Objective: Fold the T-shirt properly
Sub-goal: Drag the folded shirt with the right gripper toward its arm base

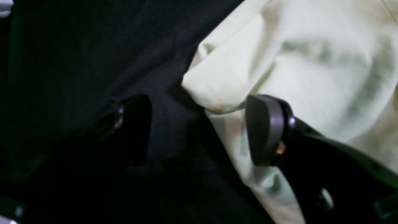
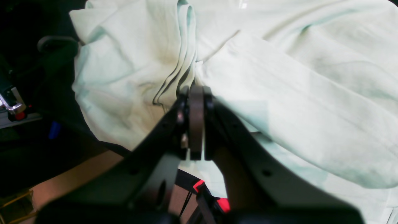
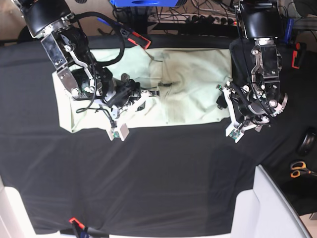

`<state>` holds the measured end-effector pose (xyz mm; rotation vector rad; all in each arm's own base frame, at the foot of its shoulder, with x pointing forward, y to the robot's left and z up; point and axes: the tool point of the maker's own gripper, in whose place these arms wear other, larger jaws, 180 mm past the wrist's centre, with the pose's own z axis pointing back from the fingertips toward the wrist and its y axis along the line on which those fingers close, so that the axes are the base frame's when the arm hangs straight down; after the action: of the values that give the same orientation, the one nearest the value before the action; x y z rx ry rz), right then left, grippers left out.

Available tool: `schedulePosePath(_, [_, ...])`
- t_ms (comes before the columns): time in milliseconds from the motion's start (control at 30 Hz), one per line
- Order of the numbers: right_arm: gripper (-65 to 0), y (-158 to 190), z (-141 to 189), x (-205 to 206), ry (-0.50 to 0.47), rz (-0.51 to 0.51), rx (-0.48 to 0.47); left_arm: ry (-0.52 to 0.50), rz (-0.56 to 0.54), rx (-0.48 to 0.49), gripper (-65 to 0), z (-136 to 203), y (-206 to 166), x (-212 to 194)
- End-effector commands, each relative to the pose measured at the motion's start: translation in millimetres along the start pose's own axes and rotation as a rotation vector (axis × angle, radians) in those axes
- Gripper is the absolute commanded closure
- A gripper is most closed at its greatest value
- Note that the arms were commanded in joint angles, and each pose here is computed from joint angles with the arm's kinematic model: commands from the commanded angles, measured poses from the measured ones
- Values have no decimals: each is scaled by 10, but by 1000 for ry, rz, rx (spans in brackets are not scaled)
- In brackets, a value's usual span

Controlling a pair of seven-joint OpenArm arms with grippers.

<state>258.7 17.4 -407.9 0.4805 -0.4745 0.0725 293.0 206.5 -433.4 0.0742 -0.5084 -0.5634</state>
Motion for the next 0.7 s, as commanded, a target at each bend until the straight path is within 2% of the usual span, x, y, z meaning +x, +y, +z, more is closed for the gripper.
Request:
schedulePosePath(0, [0, 49, 31, 110, -34, 7, 18, -47, -2, 27, -415, 65, 97, 150])
schedulePosePath(67, [0, 25, 36, 124, -39, 5, 13, -73, -9, 52, -378, 141, 162, 228])
schedulePosePath(133, [0, -87, 79, 150, -49, 10, -10, -84, -36, 93, -297, 242, 278, 266])
schedulePosePath(200, [0, -220, 144, 219, -78, -28, -32, -69, -48, 141, -180, 341, 482, 187])
schedulePosePath(267, [0, -366, 235, 291, -115, -74, -57, -45, -28, 197, -32, 442, 745, 46])
schedulePosePath(300, [0, -431, 280, 349, -143, -90, -68, -32, -9, 228, 0, 507, 893, -42])
schedulePosePath(433, [-3, -828, 465, 516, -268, -178, -144, 26, 152, 356, 0, 791, 1484, -554])
schedulePosePath(533, [-3, -994, 578, 603, -349, -175, -150, 49, 257, 438, 0, 1029, 1802, -881])
schedulePosePath(667, [-13, -1372, 727, 571, -411, -253, -181, 93, 331, 514, 0, 1308, 1988, -1283])
